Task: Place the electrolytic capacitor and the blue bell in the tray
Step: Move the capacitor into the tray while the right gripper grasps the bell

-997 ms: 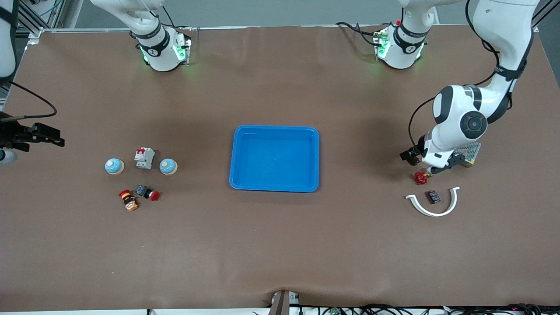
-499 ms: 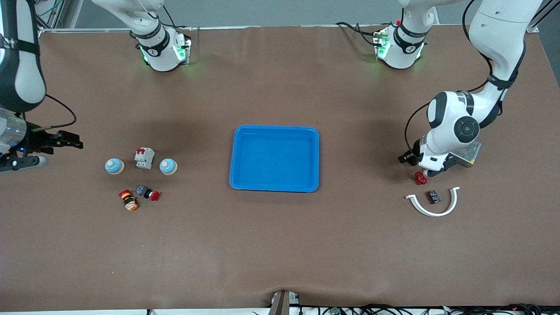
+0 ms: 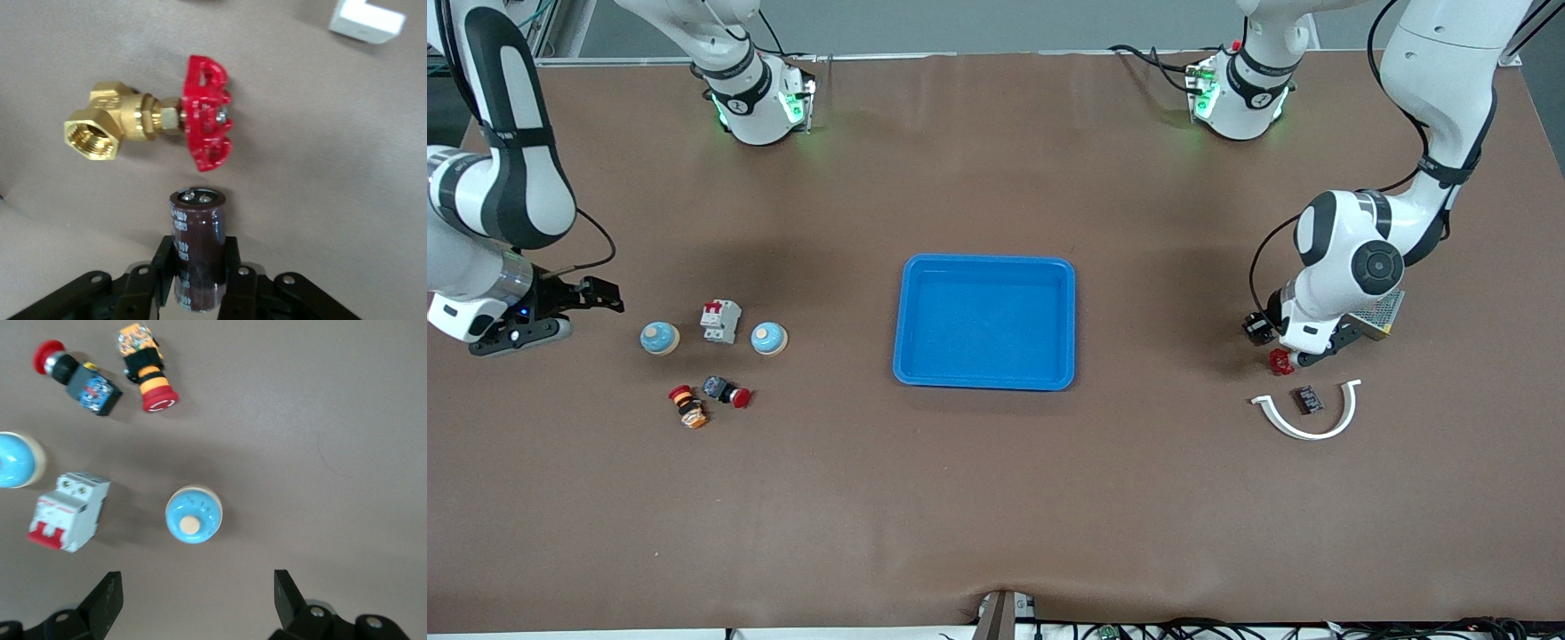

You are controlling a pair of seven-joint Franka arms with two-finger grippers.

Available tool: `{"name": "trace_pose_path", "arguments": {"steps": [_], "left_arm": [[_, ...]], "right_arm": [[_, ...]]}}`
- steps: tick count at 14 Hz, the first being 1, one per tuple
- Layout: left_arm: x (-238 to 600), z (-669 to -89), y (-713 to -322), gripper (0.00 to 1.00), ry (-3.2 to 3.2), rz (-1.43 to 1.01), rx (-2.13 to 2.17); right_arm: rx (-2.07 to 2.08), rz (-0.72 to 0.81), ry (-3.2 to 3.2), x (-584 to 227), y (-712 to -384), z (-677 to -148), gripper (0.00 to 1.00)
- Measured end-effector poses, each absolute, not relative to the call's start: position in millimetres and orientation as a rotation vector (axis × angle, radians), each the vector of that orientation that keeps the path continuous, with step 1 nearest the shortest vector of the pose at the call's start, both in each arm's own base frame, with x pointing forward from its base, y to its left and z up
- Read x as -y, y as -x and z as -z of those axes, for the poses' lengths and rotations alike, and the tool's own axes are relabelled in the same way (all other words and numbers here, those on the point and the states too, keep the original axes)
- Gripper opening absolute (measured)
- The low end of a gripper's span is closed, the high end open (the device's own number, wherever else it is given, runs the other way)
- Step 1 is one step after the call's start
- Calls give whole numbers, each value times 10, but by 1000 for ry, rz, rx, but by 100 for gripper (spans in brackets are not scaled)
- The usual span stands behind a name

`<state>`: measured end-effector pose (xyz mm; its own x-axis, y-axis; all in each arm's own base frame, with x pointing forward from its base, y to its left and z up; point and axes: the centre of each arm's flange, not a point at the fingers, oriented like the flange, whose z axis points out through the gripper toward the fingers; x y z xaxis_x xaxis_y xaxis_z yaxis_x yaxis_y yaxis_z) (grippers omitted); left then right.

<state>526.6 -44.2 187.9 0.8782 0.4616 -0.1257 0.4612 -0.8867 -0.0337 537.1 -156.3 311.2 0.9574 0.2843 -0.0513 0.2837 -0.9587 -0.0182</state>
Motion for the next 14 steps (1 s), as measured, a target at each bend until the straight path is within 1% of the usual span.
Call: {"name": "trace_pose_path", "arguments": {"steps": [3,7,10,14], "left_arm": [[797,-2063,-5404,34,3015,-227,767],[1696,-2396,-5507,34,2984,-198,813],[2404,-2599,-5501,34,2967,-173,856],[3295,-2611,-5361,34,2955,-157,916]], "right_arm": [[462,-39,3112,1519,-5250,-2774,100],[475,-16,3123,1513,-5240,-2493,100],[488,-10,3128,1515,-5251,-2287,100],[501,-7,3130,1495,-5258,-2095,100]]}}
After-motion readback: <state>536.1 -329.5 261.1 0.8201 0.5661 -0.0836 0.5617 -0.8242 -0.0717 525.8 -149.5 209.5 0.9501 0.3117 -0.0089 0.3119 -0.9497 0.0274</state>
